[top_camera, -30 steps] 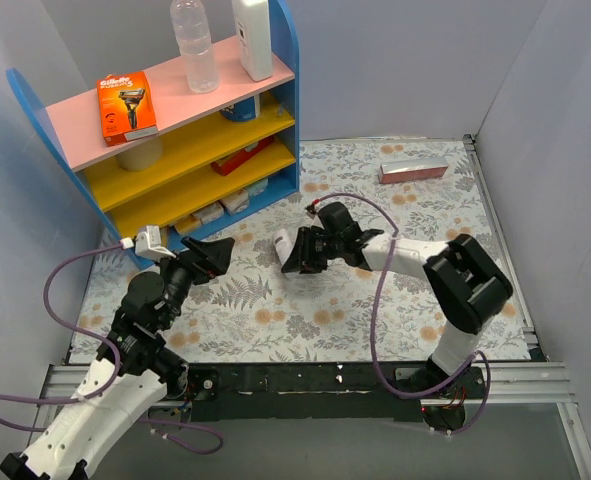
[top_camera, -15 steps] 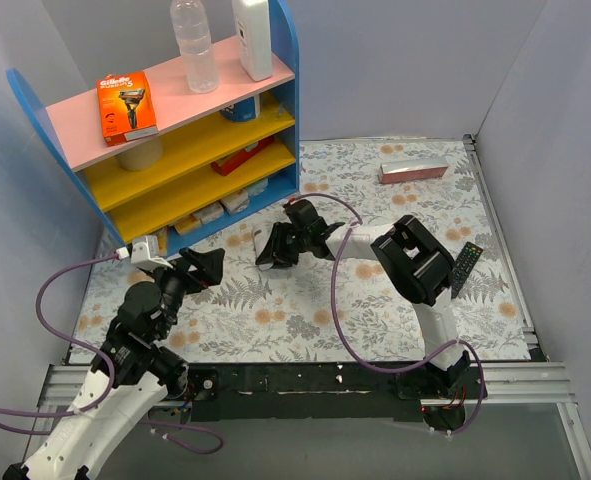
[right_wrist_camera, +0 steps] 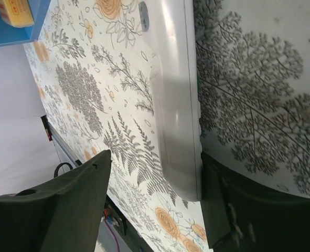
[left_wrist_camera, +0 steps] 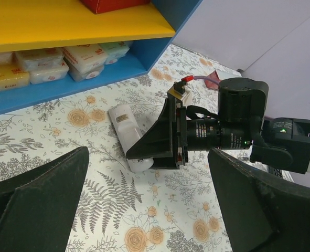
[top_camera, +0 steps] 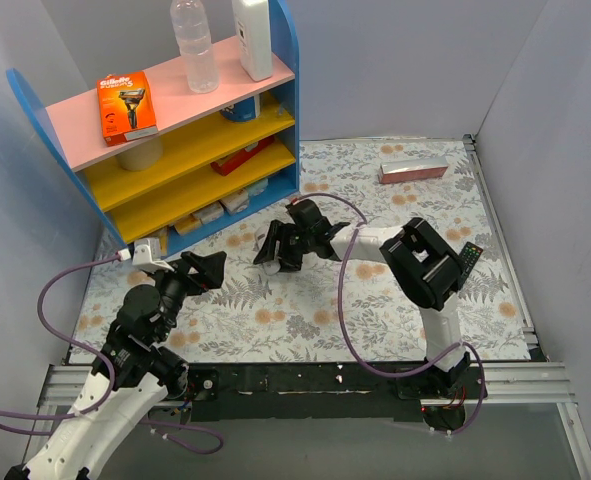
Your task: Load the batteries into the remote control
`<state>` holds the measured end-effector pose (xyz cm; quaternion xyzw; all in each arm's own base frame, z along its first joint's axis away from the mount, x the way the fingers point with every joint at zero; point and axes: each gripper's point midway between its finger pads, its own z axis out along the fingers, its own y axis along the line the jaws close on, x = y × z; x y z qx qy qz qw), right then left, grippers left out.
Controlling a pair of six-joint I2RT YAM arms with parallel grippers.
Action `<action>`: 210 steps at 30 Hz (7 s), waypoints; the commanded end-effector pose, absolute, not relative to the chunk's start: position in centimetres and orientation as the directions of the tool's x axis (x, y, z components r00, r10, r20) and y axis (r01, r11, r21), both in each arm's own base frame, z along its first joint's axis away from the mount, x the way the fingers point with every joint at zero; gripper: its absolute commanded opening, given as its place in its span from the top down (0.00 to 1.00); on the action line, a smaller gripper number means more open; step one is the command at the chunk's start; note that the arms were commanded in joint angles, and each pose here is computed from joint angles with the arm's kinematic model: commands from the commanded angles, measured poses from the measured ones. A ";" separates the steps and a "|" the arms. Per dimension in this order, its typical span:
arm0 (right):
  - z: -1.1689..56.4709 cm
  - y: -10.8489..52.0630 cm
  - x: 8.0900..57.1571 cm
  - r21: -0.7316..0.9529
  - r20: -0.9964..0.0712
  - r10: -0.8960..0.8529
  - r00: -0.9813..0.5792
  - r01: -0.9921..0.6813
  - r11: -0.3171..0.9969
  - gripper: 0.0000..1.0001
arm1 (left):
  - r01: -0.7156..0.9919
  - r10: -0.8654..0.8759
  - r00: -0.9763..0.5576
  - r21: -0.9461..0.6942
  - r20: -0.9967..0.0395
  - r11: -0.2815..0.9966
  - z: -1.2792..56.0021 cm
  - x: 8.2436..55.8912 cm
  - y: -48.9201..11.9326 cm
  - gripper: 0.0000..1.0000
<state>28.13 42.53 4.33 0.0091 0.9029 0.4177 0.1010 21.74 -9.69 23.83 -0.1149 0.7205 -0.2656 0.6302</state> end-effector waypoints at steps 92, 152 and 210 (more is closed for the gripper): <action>24.0 23.7 24.9 0.603 -0.757 0.088 -0.647 -0.642 0.474 0.88 | 0.685 -0.519 -0.463 -0.661 -0.719 0.305 30.4 23.9 -26.1 0.02; 21.7 32.2 21.3 0.327 -0.858 -0.153 -0.491 -0.749 0.576 0.19 | 0.102 -0.597 -0.608 -0.797 -0.524 0.596 25.0 31.2 -24.9 1.00; 28.1 33.7 14.6 0.685 -0.719 0.004 -0.695 -0.709 -0.170 0.99 | 0.744 -0.511 -0.559 -0.667 -0.653 0.039 33.2 22.2 -25.5 0.64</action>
